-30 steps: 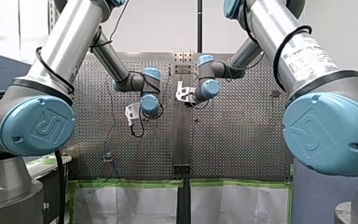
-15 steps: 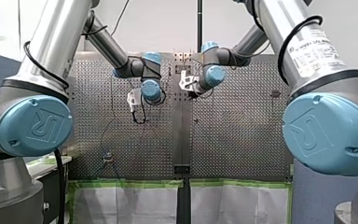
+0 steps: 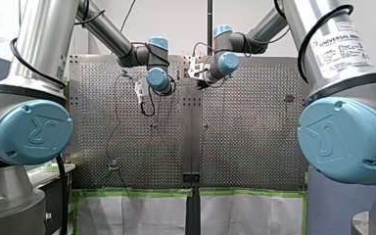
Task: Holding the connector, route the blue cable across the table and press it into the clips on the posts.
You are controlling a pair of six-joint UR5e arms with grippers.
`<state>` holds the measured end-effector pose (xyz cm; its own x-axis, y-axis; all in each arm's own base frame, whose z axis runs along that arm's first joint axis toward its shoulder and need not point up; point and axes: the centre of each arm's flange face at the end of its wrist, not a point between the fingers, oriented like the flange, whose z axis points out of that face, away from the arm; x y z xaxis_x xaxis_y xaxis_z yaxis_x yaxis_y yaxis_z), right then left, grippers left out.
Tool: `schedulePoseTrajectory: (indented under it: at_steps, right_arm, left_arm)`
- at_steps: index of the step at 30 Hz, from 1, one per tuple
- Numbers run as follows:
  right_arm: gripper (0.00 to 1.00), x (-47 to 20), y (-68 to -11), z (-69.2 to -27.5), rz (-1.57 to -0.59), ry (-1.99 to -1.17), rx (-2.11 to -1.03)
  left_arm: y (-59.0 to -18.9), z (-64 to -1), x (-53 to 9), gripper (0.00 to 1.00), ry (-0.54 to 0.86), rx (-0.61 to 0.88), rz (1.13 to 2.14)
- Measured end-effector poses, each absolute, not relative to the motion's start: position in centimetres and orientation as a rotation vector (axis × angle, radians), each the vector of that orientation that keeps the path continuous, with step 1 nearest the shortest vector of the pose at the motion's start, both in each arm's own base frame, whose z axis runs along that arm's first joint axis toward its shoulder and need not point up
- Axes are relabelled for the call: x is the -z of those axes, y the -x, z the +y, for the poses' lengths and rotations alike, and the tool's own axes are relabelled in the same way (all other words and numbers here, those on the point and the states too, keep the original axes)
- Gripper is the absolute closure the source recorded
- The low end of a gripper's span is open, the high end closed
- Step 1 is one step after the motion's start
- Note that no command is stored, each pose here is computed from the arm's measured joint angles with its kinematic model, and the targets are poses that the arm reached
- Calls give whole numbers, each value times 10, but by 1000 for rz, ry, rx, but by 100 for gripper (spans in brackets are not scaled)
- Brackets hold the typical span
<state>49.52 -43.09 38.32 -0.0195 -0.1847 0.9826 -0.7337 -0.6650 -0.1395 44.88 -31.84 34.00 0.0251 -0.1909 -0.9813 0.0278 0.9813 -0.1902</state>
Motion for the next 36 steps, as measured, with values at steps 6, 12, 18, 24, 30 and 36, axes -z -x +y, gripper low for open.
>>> schedulePoseTrajectory:
  at_steps: [6,12,18,24,30,36]
  right_arm:
    - [100,-413,-491,-414,-924,-1829,-1764]
    - [100,-442,-479,-409,-916,-1778,-1798]
    - [100,-438,-473,-418,-941,-1774,-1785]
    - [100,-424,-473,-427,-954,-1790,-1768]
    - [100,-423,-476,-427,-937,-1809,-1792]
    - [100,-425,-474,-432,-933,-1813,-1818]
  left_arm:
    - [-436,-319,-367,100,133,200,1495]
    - [-428,-313,-399,100,133,246,1432]
    - [-428,-306,-420,100,144,277,1384]
    - [-449,-307,-414,100,128,294,1376]
    - [-467,-311,-390,100,91,306,1416]
    - [-479,-308,-381,100,82,309,1416]
